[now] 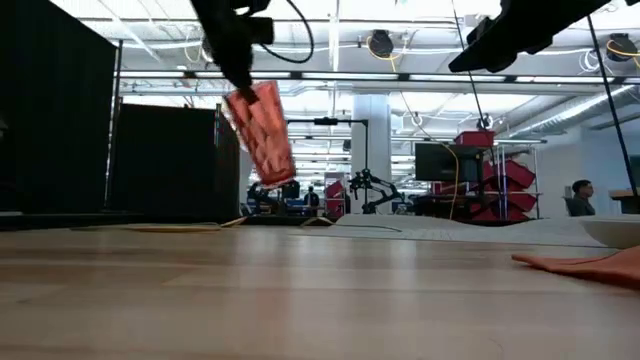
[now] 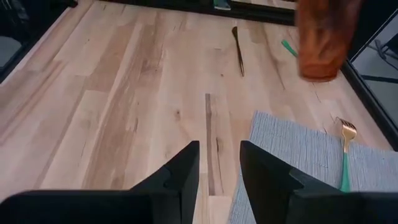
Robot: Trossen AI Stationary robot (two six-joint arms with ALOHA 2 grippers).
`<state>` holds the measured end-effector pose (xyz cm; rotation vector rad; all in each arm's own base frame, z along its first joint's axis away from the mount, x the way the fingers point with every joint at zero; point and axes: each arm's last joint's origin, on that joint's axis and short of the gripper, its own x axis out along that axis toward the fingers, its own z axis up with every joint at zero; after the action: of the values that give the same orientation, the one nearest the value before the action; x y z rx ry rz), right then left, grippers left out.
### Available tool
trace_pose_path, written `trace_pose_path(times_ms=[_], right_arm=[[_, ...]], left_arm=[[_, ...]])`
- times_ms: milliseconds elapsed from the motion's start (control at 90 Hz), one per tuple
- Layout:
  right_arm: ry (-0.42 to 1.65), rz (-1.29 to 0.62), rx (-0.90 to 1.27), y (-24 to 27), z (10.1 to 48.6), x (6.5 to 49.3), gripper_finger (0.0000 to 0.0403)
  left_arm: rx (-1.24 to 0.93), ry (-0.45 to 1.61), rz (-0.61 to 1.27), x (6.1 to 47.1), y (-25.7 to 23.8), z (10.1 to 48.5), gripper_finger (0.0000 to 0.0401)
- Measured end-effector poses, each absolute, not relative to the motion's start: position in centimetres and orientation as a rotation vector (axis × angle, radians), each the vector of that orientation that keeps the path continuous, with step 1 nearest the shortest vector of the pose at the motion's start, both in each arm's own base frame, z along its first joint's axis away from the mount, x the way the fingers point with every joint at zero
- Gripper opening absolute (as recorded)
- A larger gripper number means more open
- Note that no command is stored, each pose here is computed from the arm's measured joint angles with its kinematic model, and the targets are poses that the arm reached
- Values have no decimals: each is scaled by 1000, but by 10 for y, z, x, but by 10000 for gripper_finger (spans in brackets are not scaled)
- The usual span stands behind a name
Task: Set table place
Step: Move the orange cup to the top center of the table
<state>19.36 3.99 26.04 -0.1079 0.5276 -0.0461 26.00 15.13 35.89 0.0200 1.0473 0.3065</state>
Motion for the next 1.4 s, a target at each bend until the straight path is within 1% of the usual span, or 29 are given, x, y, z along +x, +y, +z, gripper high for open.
trace_pose_path(times_ms=[156,256,444,700,1078,1400], right_arm=[[534,-48,-103,40,250,193,102],[536,-52,-89,39,239,192,102],[506,-33,-57,40,223,191,102],[487,-30,-48,40,223,191,102],[488,-33,-57,40,223,191,102],[489,-33,-67,39,223,191,102]], left_arm=[[-49,1066,297,262,176,380,0],[-81,1103,307,261,187,386,0],[-133,1176,266,271,206,370,0],[-182,1294,230,284,233,340,0],[-166,1258,243,289,261,343,0],[-184,1318,200,298,271,322,0]])
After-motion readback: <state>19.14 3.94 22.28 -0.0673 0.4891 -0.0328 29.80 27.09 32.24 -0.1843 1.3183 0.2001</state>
